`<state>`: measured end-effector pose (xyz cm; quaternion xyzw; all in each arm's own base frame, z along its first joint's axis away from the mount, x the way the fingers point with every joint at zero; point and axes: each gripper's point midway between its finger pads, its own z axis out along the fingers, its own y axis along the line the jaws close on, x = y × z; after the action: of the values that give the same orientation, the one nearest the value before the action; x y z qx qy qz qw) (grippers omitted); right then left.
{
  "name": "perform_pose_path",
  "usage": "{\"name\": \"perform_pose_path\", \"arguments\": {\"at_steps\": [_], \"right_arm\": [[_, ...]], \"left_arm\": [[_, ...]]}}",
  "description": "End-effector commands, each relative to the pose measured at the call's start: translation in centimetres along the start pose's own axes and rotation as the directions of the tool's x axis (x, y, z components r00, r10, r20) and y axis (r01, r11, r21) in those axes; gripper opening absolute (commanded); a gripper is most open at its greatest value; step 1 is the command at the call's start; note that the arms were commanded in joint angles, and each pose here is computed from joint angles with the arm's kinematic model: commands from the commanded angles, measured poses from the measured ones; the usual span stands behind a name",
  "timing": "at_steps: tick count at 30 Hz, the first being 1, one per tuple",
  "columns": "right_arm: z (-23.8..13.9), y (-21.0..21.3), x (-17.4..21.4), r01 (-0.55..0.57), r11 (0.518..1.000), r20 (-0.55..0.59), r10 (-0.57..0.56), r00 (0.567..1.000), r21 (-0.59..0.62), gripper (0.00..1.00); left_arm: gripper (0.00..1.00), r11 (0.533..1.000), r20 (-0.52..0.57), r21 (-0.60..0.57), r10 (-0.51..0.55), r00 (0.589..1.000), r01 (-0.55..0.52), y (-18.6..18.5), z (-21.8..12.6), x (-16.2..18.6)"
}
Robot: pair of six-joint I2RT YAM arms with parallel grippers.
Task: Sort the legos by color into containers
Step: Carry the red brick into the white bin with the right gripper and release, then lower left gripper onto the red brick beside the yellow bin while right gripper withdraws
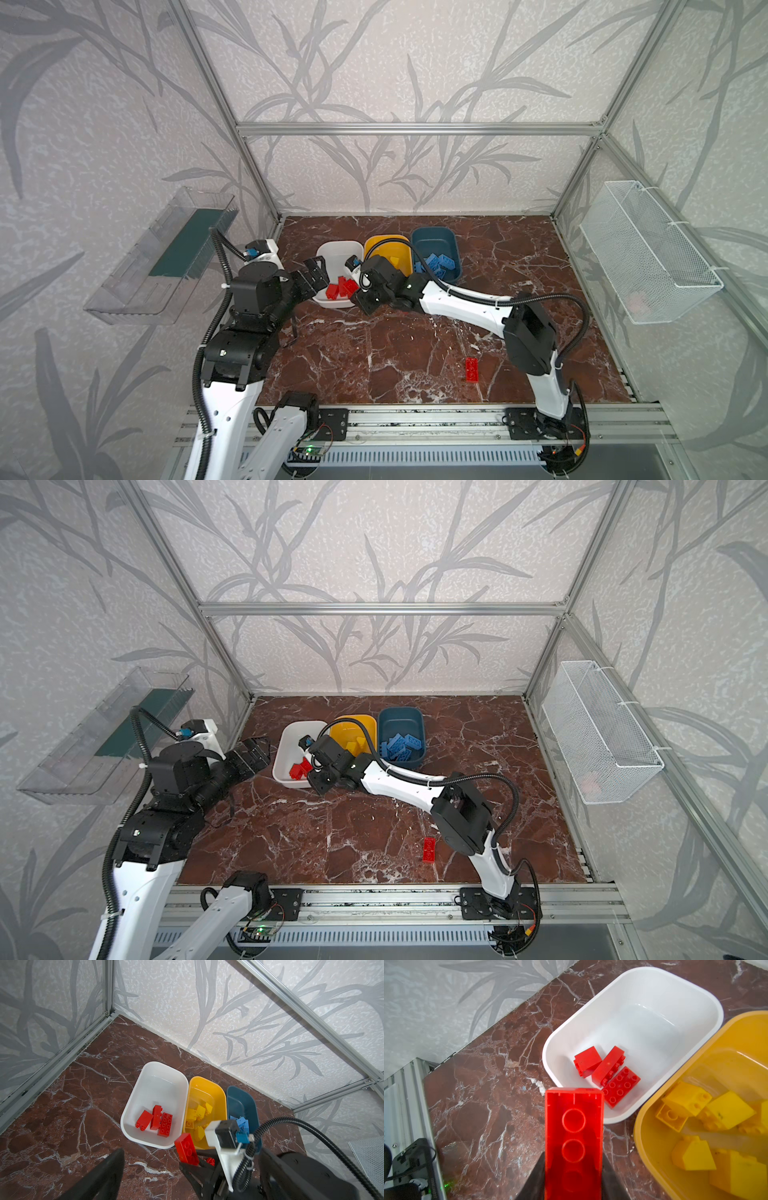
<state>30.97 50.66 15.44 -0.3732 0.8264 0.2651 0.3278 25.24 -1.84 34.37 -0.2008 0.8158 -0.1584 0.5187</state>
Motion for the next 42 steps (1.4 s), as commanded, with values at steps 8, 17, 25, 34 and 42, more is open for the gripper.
{"name": "perform_pose_path", "arguments": {"at_steps": [8,17,25,34,42], "right_arm": [[6.0,-1.7,-3.7,-0.002,0.998,0.034,0.004,0.999,-0.064,0.22],[8.4,-2.0,-4.1,-0.021,0.998,0.008,0.021,1.000,-0.067,0.47],[5.3,-3.0,-6.0,-0.059,0.993,0.039,0.064,0.997,-0.105,0.66],[-4.9,-6.8,-5.9,-0.147,0.984,0.179,0.164,0.970,-0.101,0.69],[-14.0,-12.9,0.8,-0.366,0.930,0.236,0.365,0.900,-0.041,0.69]], "left_arm": [[0.98,1.000,-0.043,-0.016,-0.012,0.999,0.011,0.6,0.3,1.4],[0.97,1.000,-0.089,-0.022,0.000,0.996,-0.002,1.0,1.2,2.8],[0.96,0.993,-0.132,0.012,0.117,0.984,-0.116,0.3,3.0,3.1],[0.96,0.908,-0.233,-0.045,0.396,0.888,-0.417,-2.0,6.2,6.2],[0.92,0.897,-0.358,0.175,0.441,0.823,-0.405,-6.2,9.2,12.0]]}}
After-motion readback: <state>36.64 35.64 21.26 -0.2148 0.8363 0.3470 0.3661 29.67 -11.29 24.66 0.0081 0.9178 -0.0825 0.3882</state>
